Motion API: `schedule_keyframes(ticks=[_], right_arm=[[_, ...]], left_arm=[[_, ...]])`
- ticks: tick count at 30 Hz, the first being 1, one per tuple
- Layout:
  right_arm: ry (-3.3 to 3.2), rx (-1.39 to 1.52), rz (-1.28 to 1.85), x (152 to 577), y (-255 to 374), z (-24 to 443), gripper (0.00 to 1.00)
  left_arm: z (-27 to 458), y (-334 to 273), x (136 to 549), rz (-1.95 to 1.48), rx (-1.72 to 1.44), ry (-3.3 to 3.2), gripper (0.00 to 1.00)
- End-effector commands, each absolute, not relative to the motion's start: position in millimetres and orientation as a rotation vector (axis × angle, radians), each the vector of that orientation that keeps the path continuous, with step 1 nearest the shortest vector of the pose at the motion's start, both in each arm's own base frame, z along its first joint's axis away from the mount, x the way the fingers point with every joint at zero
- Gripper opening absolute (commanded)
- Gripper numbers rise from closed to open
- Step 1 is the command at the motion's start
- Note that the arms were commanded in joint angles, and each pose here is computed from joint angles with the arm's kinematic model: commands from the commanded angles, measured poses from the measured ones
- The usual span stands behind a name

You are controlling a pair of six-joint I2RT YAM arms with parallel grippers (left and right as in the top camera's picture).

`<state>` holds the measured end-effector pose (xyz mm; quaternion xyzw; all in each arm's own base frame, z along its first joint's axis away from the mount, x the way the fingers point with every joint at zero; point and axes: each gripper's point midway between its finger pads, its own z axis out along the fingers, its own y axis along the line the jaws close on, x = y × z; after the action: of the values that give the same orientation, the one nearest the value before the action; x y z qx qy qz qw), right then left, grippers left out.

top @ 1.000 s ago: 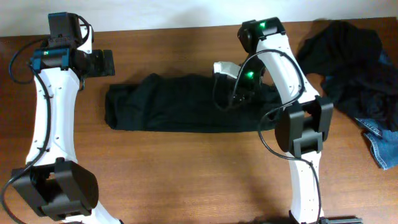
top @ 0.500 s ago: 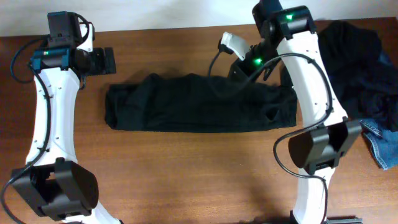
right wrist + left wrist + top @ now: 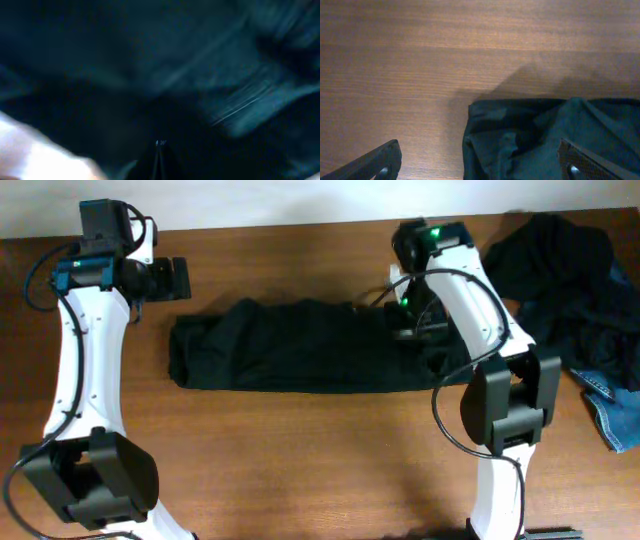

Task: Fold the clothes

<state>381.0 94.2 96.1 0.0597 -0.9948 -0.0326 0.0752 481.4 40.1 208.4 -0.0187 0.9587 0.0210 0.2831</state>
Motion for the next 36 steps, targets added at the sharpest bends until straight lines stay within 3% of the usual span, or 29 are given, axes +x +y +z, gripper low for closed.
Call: schedule_keyframes(ticks=[1,7,14,20,23,26,36], right_arm=[[-2.903,0.133,-0.025,361,88,77,0.04],[-2.824,0.091,0.0,335,81,31,0.04],[-2.954,0.163,-0.042,365,86,17,0.04],[-3.074,0.31,-0.162,393,102,62,0.05],[-3.124,0.471,-0.285,405,117,104,0.26],[-3.135,0.589,-0.339,408,123,129,0.41],[-3.134,0.586,-0.338,407,123,132,0.51]], left_arm=[[201,39,485,0.036,-0.054,2.575,0.99],[204,40,491,0.038,-0.053,2.547,0.99],[200,40,493,0.037,-0.053,2.553,0.99],[186,22,496,-0.052,0.14,2.572,0.99],[184,9,490,-0.064,0.43,2.555,0.99],[175,9,485,-0.012,0.638,2.55,0.99],[115,-15,464,-0.163,1.139,2.543,0.99]])
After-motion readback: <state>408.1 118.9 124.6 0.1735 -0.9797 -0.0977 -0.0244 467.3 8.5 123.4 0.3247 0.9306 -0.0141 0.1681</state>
